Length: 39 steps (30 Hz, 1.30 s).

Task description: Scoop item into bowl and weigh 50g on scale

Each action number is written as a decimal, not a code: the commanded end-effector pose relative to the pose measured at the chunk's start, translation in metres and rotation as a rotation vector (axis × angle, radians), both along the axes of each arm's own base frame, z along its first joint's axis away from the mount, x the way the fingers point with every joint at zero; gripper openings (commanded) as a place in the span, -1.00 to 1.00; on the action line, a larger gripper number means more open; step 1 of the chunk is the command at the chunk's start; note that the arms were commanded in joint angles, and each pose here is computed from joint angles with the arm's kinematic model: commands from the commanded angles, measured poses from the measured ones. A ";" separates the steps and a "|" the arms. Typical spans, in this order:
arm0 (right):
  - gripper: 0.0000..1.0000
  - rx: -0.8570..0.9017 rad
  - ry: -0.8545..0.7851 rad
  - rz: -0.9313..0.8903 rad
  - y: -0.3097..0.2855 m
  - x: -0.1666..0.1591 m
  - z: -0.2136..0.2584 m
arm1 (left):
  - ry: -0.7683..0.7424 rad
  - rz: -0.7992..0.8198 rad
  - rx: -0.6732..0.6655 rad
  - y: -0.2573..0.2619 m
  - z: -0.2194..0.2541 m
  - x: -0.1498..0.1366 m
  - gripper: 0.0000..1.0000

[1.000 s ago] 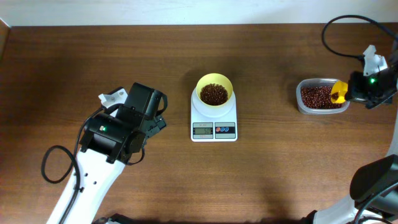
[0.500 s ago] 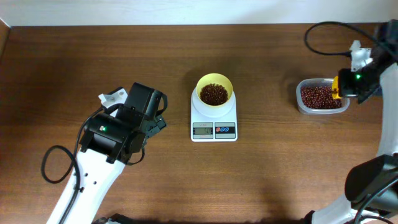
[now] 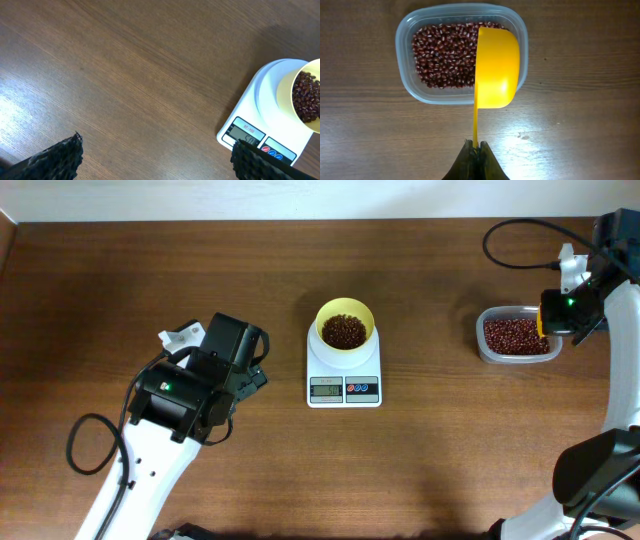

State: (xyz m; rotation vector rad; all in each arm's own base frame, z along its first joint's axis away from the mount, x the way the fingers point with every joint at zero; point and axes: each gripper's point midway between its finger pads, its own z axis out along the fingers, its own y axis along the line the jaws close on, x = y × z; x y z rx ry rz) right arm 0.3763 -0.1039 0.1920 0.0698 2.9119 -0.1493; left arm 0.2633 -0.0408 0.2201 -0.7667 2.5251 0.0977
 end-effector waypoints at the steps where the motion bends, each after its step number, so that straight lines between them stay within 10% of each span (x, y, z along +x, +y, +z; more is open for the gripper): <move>1: -0.92 -0.032 -0.002 0.018 0.001 0.006 0.002 | -0.015 0.006 0.004 0.003 0.004 -0.001 0.98; 7: -0.92 -0.086 0.042 0.007 -0.009 -0.001 -0.002 | -0.015 0.006 0.004 0.003 0.004 -0.001 0.98; 19: -0.92 0.346 -0.171 -0.038 0.058 0.006 0.044 | -0.015 0.006 0.004 0.003 0.004 -0.001 0.98; 39: -0.92 0.302 -0.435 -0.132 0.065 -0.168 0.166 | -0.015 0.007 0.004 0.003 0.004 -0.001 0.98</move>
